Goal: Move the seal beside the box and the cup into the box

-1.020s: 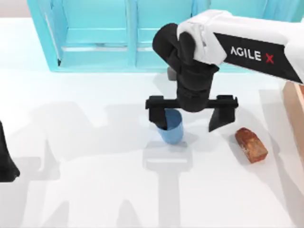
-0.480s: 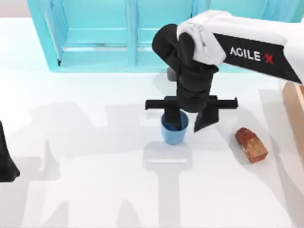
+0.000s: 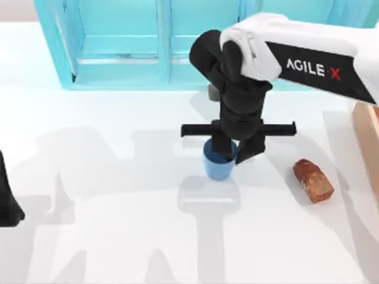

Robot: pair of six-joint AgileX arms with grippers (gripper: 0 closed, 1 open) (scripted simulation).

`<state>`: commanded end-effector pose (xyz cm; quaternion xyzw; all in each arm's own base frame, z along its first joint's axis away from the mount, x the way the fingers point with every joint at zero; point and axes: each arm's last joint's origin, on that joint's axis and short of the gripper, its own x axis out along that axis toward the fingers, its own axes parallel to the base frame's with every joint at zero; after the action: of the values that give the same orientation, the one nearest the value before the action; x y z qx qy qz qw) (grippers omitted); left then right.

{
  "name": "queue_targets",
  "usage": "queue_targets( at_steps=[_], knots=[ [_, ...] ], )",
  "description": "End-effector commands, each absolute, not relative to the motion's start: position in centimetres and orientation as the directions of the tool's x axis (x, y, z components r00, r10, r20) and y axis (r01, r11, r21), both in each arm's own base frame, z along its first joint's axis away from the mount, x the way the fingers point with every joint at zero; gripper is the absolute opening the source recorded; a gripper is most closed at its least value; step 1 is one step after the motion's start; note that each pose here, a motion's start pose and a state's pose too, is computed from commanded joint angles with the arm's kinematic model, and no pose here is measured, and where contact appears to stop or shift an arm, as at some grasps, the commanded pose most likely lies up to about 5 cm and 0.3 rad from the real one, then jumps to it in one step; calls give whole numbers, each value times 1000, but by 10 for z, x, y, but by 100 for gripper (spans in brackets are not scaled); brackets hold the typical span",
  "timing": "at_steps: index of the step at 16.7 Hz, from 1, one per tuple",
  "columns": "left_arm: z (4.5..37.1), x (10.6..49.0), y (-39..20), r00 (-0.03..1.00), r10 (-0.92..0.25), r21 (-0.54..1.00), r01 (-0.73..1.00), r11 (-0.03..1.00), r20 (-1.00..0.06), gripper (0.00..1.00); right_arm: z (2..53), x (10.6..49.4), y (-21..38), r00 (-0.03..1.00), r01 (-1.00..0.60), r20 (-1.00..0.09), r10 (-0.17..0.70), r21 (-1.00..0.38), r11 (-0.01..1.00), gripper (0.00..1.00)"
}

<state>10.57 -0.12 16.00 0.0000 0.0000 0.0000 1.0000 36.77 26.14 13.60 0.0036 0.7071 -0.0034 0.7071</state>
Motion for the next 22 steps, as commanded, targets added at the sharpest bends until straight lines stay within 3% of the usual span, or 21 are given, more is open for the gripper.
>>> queue_targets(
  at_steps=[5,13,19,22],
  knots=[
    [160,106,-1,1000,0,0,0,1000,0,100,143,369,256,1,6,-1000,0,0,1000,0],
    [160,106,-1,1000,0,0,0,1000,0,100,234,368,164,1,12,-1000,1,1,1000,0],
    [160,106,-1,1000,0,0,0,1000,0,100,236,368,157,3,9,-1000,0,0,1000,0],
    [160,106,-1,1000,0,0,0,1000,0,100,239,368,118,-3,8,-1000,2,2,1000,0]
  ],
)
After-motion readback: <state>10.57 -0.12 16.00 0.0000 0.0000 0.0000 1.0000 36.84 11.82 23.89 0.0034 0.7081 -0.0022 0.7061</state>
